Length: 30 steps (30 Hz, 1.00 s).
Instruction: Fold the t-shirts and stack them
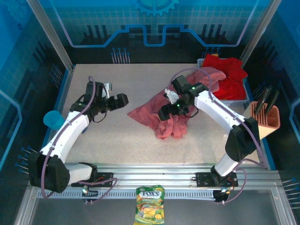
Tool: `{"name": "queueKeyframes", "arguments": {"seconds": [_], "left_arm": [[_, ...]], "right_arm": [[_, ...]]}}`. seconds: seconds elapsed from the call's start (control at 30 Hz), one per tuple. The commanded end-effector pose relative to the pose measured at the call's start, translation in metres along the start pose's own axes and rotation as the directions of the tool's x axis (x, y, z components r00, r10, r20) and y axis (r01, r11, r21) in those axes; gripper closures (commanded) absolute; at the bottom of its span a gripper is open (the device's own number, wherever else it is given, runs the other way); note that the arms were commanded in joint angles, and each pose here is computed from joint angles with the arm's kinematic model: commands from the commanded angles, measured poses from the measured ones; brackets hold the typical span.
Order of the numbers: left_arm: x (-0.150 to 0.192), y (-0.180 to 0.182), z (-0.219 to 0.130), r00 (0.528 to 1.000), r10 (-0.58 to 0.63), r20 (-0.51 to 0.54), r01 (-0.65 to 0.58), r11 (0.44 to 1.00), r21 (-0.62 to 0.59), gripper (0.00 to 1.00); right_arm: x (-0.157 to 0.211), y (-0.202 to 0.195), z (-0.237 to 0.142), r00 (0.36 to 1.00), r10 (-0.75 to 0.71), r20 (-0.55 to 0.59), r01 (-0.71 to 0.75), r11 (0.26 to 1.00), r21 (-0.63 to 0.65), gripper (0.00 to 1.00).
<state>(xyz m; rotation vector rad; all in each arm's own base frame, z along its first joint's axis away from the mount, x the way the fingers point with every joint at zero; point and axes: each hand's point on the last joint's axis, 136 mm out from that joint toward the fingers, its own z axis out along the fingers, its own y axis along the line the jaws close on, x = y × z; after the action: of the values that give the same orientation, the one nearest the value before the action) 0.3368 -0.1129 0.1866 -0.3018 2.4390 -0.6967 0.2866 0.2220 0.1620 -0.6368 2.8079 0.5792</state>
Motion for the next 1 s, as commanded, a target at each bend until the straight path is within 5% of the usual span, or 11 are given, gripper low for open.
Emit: {"name": "queueKeyframes", "arguments": {"seconds": [0.0,0.1,0.23,0.5,0.63,0.7,0.83,0.97], "left_arm": [[0.037,0.005,0.027,0.986,-0.122,-0.113,0.121,0.993,-0.013,0.09],[0.062,0.004,0.049,0.977,-0.141,-0.158,0.136,0.990,-0.037,0.11],[0.074,0.002,0.061,0.972,-0.132,-0.196,0.119,0.990,-0.077,0.11],[0.062,-0.006,0.034,0.985,-0.042,-0.166,0.029,0.997,-0.077,0.10],[0.056,-0.004,0.014,0.991,-0.021,-0.132,0.009,0.996,-0.088,0.09],[0.047,-0.001,-0.001,0.994,-0.031,-0.104,0.022,0.996,-0.088,0.08],[0.022,0.007,-0.038,0.998,-0.053,-0.027,0.050,0.995,-0.089,0.08],[0.002,0.016,-0.066,0.998,-0.049,0.042,0.054,0.990,-0.128,0.07]], "right_arm": [[-0.006,-0.024,-0.021,0.992,0.058,0.109,-0.072,0.989,0.131,0.00],[0.000,-0.053,-0.017,0.970,0.191,0.153,-0.222,0.950,0.221,0.00],[0.016,-0.067,0.010,0.913,0.373,0.164,-0.399,0.899,0.181,0.00],[0.001,-0.090,0.074,0.862,0.485,0.145,-0.505,0.845,0.175,0.03],[-0.042,-0.076,0.083,0.877,0.453,0.160,-0.471,0.877,0.095,0.76],[-0.074,-0.051,0.070,0.914,0.360,0.186,-0.377,0.924,0.062,0.94],[-0.144,0.043,0.025,0.962,0.061,0.265,-0.048,0.997,-0.055,1.00],[-0.187,0.145,-0.031,0.921,-0.131,0.366,0.223,0.949,-0.222,0.98]]}}
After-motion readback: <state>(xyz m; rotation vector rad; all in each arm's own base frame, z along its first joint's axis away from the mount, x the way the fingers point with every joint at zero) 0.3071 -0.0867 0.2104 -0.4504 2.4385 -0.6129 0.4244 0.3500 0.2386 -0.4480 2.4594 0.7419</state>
